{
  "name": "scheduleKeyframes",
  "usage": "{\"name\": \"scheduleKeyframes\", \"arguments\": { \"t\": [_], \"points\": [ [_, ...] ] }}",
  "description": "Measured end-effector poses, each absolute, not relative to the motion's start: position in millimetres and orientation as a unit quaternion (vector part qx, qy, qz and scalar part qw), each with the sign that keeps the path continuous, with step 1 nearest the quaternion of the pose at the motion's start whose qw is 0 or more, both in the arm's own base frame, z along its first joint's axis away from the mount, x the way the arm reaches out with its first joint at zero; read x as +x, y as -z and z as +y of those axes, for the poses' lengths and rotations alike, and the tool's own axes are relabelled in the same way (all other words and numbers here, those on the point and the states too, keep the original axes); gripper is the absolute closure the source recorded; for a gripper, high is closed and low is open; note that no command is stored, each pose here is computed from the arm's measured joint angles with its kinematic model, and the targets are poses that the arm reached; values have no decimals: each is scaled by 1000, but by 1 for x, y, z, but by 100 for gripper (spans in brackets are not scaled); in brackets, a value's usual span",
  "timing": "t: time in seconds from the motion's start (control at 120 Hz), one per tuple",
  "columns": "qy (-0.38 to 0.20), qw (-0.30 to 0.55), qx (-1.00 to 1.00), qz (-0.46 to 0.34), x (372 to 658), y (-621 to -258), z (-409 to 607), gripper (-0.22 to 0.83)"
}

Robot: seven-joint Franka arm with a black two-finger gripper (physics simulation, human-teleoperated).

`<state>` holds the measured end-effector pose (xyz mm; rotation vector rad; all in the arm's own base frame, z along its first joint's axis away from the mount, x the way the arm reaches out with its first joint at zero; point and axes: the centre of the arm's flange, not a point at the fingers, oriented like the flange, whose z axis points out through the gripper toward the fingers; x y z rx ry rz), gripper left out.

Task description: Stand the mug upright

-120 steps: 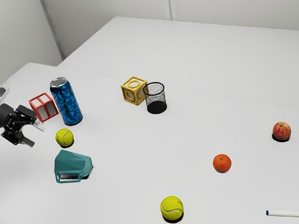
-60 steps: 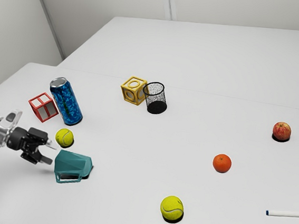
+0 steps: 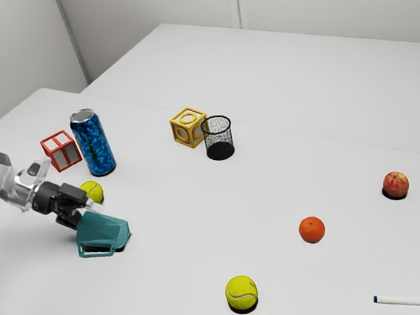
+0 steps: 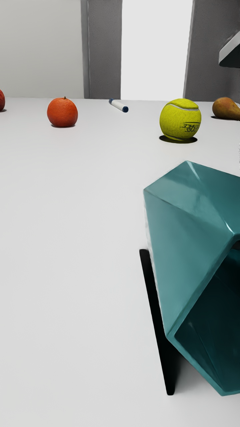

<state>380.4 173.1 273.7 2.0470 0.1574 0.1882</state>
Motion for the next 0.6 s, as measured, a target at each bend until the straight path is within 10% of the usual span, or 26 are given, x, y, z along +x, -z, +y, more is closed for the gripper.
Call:
{"name": "scheduleKeyframes", "arguments": {
  "t": [0.217, 0.6],
  "points": [
    [-78, 514, 854, 24, 395, -277, 152, 59],
    [-144, 490, 860, -12, 399, -331, 168, 76]
  ]
}}
